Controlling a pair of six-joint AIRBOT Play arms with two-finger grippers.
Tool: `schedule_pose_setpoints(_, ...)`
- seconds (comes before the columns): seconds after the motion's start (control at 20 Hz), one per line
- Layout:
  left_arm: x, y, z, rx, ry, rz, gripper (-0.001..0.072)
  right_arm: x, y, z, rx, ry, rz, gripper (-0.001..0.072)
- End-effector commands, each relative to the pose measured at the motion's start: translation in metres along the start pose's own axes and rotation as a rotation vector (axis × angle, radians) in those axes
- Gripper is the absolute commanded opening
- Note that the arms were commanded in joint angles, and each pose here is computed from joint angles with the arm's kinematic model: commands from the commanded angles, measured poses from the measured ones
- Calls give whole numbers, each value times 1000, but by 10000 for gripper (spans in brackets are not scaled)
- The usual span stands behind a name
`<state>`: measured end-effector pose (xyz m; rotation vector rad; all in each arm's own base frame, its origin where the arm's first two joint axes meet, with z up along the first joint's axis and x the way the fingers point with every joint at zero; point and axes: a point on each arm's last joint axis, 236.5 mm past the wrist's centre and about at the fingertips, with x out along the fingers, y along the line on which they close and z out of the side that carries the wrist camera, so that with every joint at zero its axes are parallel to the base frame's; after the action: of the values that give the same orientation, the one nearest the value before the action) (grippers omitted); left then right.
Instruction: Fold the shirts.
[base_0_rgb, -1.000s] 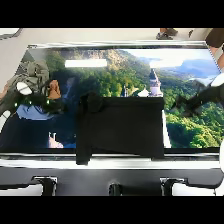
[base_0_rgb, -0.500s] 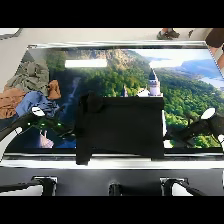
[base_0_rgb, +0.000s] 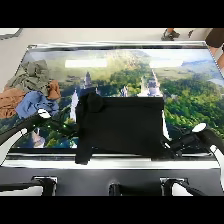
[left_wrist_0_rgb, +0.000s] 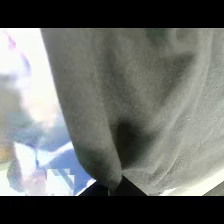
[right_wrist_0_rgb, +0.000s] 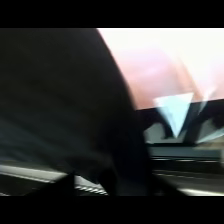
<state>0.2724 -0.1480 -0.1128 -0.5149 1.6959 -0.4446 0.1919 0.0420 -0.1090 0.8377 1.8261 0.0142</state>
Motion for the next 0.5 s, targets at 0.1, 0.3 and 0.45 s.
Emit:
schedule_pose_setpoints(0.1,-24,-12,9,73,-43,20,28,-9,31,36,-41,-146,115,44)
schedule_pose_setpoints(0.3,-168,-74,64,321,-435,177,27,-171,118,90,-385,-627,143,44)
schedule_pose_setpoints(0.45,-352,-191,47,564,-927,191,27,-387,211,45,-621,-1268,181,44)
